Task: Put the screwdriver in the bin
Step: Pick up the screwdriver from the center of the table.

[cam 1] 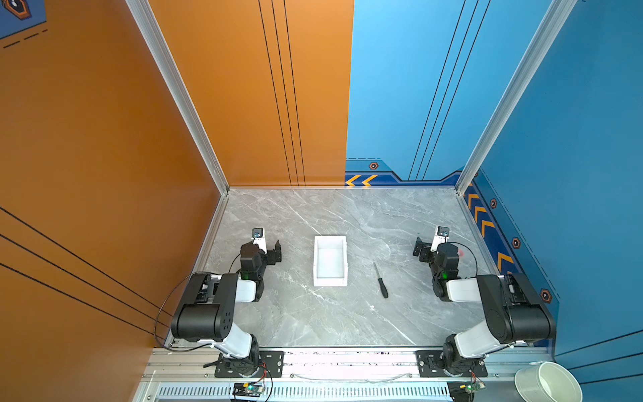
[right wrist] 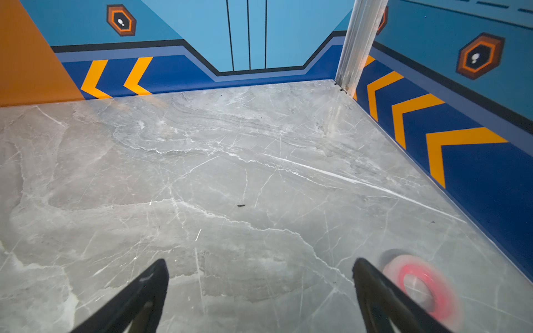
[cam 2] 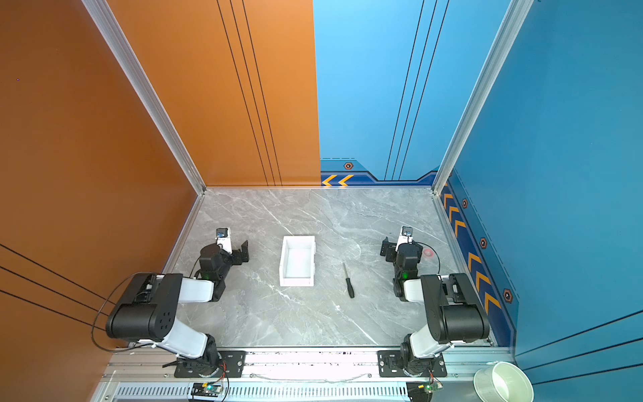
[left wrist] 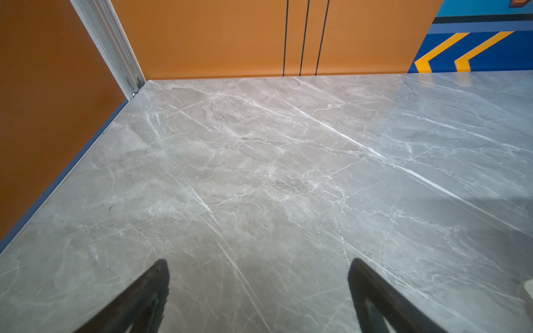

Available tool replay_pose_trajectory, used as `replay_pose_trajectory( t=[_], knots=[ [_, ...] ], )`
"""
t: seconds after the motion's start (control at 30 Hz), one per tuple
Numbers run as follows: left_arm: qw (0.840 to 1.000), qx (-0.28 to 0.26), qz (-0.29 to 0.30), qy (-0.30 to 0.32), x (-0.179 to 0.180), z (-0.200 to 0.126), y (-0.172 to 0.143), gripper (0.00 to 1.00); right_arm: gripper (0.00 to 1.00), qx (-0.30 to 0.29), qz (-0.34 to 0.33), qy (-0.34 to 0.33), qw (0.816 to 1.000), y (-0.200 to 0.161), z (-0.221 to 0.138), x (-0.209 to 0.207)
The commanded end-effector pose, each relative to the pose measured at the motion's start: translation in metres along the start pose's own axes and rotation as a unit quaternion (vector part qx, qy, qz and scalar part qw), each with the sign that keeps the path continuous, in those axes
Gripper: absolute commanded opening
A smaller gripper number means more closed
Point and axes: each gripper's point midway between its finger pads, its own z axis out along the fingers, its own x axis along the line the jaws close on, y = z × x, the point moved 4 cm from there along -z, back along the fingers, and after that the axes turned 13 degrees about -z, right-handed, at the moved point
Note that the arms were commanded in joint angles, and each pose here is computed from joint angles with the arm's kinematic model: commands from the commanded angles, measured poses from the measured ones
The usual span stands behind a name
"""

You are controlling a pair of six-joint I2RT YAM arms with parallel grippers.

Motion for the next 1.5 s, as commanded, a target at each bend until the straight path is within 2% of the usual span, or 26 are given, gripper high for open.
replay_pose_trajectory(
  t=[0.0, 0.13, 0.27, 0.37, 0.47, 0.53, 0.63, 0.7, 0.83, 0.97, 1.03, 1.13, 1.23, 1.4, 1.47],
  knots=[
    [0.998, -0.009, 0.037, -0.043, -0.02, -0.011, 0.008, 0.98, 1.0, -0.002, 0.013, -0.055, 0.998, 0.001, -0.003, -0.014],
    [0.997, -0.013, 0.057, -0.056, -0.033, -0.025, 0.027, 0.98, 1.0, 0.018, -0.003, -0.05, 0.999, 0.016, -0.005, -0.013],
    [0.996, -0.01, 0.063, -0.059, -0.04, -0.035, 0.047, 0.98, 1.0, 0.014, -0.009, -0.04, 0.999, 0.044, -0.016, -0.015],
    [0.996, 0.029, 0.071, -0.048, -0.044, -0.039, 0.054, 0.98, 1.0, 0.03, 0.011, -0.055, 0.998, 0.064, -0.032, -0.022],
    [0.992, 0.078, 0.09, -0.05, -0.05, -0.047, 0.062, 0.98, 1.0, 0.075, 0.046, -0.077, 0.993, 0.078, -0.054, -0.029],
    [0.988, 0.119, 0.092, -0.047, -0.054, -0.053, 0.069, 0.98, 1.0, 0.098, 0.054, -0.06, 0.992, 0.086, -0.07, -0.024],
    [0.979, 0.172, 0.101, -0.048, -0.058, -0.064, 0.076, 0.98, 1.0, 0.102, 0.049, -0.029, 0.993, 0.094, -0.097, -0.009],
    [0.972, 0.195, 0.115, -0.056, -0.063, -0.071, 0.082, 0.98, 0.97, 0.111, 0.049, -0.002, 0.993, 0.095, -0.113, 0.001],
    [0.961, 0.236, 0.134, -0.053, -0.066, -0.081, 0.09, 0.98, 0.88, 0.157, 0.057, 0.061, 0.984, 0.081, -0.131, 0.026],
    [0.944, 0.294, 0.139, -0.049, -0.07, -0.085, 0.093, 0.98, 0.78, 0.231, 0.048, 0.133, 0.962, 0.055, -0.138, 0.063],
    [0.938, 0.317, 0.133, -0.046, -0.072, -0.086, 0.093, 0.98, 0.78, 0.257, 0.026, 0.157, 0.953, 0.045, -0.14, 0.083],
    [0.936, 0.332, 0.108, -0.049, -0.076, -0.089, 0.092, 0.98, 0.78, 0.282, -0.016, 0.182, 0.942, 0.034, -0.143, 0.112],
    [0.93, 0.337, 0.131, -0.065, -0.078, -0.095, 0.083, 0.98, 0.76, 0.306, -0.04, 0.204, 0.929, 0.022, -0.144, 0.135],
    [0.928, 0.338, 0.148, -0.054, -0.074, -0.099, 0.077, 0.98, 0.63, 0.341, -0.056, 0.231, 0.909, 0.002, -0.142, 0.159],
    [0.928, 0.339, 0.147, -0.057, -0.074, -0.1, 0.076, 0.98, 0.63, 0.348, -0.065, 0.231, 0.906, -0.004, -0.142, 0.163]
  ],
)
